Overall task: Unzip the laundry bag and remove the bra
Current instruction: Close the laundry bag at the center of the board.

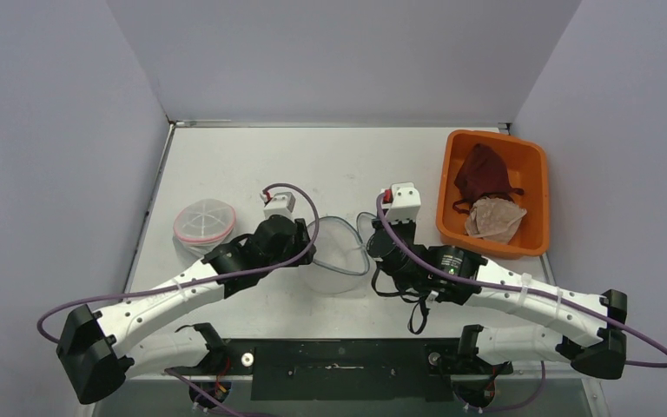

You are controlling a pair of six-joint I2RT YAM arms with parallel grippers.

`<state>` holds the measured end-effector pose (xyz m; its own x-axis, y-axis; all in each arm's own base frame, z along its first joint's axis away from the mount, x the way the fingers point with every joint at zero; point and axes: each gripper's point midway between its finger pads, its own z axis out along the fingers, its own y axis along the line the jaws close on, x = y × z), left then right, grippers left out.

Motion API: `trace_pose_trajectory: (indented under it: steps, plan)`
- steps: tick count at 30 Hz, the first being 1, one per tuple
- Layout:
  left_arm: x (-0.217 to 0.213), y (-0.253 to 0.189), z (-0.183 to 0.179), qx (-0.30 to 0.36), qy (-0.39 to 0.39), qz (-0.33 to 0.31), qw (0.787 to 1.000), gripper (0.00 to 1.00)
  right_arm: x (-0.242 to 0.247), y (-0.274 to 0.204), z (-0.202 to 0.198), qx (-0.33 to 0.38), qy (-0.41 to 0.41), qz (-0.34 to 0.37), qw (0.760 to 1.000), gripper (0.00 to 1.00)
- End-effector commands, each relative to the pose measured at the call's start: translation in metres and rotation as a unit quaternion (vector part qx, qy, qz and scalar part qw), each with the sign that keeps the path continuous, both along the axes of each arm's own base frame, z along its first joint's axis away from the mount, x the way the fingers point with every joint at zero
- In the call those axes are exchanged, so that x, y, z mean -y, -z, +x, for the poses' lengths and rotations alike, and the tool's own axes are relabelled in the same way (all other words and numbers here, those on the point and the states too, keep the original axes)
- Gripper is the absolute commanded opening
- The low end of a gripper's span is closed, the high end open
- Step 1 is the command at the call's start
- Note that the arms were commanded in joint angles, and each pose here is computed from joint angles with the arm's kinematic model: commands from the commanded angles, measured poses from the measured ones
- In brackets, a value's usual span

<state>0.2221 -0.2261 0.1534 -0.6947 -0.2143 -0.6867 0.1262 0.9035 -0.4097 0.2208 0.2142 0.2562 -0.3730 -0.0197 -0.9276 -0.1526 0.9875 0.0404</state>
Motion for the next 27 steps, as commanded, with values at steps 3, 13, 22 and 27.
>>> trace_pose_trajectory:
  steps: [3, 13, 22, 27]
  plan:
    - [0.001, -0.002, 0.013, 0.002, -0.003, 0.041, 0.999, 0.44, -0.015, -0.022, 0.000, 0.014, -0.016, 0.027, 0.999, 0.05]
    - [0.010, -0.028, 0.021, 0.027, -0.010, -0.001, 1.000, 0.00, -0.001, -0.058, 0.004, 0.047, 0.004, 0.021, 0.999, 0.05]
    - [0.046, -0.077, 0.023, 0.097, 0.042, -0.140, 0.985, 0.00, 0.020, -0.149, 0.018, 0.113, 0.059, -0.037, 0.991, 0.05]
    - [0.051, -0.028, 0.020, 0.055, 0.036, -0.135, 0.989, 0.00, 0.006, -0.106, 0.025, 0.095, 0.065, -0.089, 0.989, 0.05]
